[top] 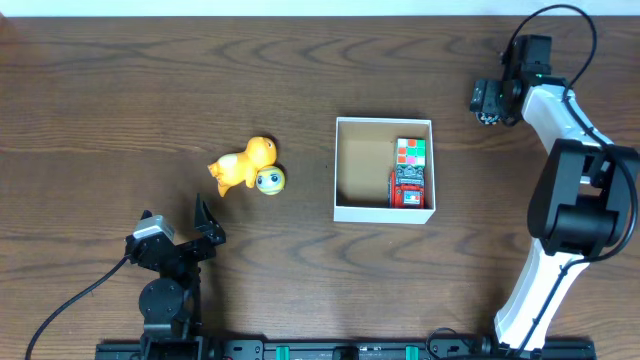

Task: Pack container

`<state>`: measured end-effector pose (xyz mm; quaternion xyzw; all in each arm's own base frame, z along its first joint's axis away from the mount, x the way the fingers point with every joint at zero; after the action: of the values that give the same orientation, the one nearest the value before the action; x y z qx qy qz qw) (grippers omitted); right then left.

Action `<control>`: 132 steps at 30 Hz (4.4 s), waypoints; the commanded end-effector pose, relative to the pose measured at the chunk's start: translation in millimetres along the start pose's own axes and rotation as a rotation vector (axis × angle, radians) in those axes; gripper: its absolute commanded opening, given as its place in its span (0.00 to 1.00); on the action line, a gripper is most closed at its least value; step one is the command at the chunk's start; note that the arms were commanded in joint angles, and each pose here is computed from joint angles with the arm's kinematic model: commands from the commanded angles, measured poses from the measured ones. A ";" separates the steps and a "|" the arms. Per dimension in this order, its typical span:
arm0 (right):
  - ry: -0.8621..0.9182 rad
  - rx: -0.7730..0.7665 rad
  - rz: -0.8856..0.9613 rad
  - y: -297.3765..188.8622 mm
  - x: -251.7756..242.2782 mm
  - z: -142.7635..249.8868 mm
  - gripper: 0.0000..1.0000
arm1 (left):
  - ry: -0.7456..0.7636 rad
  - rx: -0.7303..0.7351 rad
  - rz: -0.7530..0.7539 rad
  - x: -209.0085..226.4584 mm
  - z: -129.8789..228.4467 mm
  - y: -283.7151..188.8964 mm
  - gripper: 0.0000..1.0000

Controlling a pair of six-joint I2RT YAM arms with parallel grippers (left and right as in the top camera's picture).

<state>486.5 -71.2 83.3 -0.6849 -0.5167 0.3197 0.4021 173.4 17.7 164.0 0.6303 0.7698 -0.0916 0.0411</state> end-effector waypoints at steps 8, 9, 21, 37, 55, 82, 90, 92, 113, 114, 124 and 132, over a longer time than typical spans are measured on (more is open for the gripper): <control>-0.024 0.033 -0.079 4.8 11.7 5.1 0.93 | 0.027 0.047 -0.015 3.4 13.3 1.2 0.98; -0.024 0.035 -0.078 4.8 11.6 5.5 0.88 | 0.027 0.047 -0.015 3.4 13.3 1.2 0.98; -0.025 0.061 -0.076 4.6 11.1 10.1 0.60 | 0.027 0.047 -0.015 3.4 13.4 1.2 0.98; -0.028 0.039 -0.063 -8.0 10.8 3.6 0.47 | 0.027 0.047 -0.015 3.4 13.3 1.2 0.98; -0.158 -0.152 -0.150 -123.4 65.3 -23.4 0.48 | 0.027 0.047 -0.015 3.4 13.3 1.2 0.98; -0.432 0.055 -0.253 -215.2 146.9 72.9 0.51 | 0.027 0.047 -0.015 3.4 13.4 1.2 0.98; -0.451 0.139 -0.228 -184.6 141.0 99.7 0.51 | 0.027 0.047 -0.015 3.4 13.3 1.2 0.98; -0.453 0.151 -0.225 -177.8 140.0 106.0 0.52 | 0.027 0.047 -0.015 3.4 13.3 1.2 0.98; -0.469 0.075 -0.248 -155.9 146.5 107.2 0.59 | 0.027 0.047 -0.015 3.4 13.3 1.2 0.98; -0.470 0.077 -0.246 -155.9 146.2 107.6 0.60 | 0.027 0.047 -0.015 3.4 13.3 1.2 0.98; -0.470 0.079 -0.243 -155.8 145.8 107.8 0.71 | 0.027 0.047 -0.015 3.4 13.3 1.2 0.98; -0.455 0.009 -0.244 -159.2 148.9 94.0 0.73 | 0.027 0.047 -0.015 3.4 13.3 1.2 0.98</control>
<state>368.8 115.8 173.3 -0.5184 -0.6706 0.4183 0.3265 173.4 17.6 164.0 0.6305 0.7697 -0.0916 0.0411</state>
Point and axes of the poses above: each gripper's point midway between its finger pads, its own y axis out along the fingers, its own x axis along the line the jaws close on, z = x × y, the point moved 7 cm from there along -y, back along the fingers, and after that the axes turned 4 degrees about y, right-handed, at the moved point
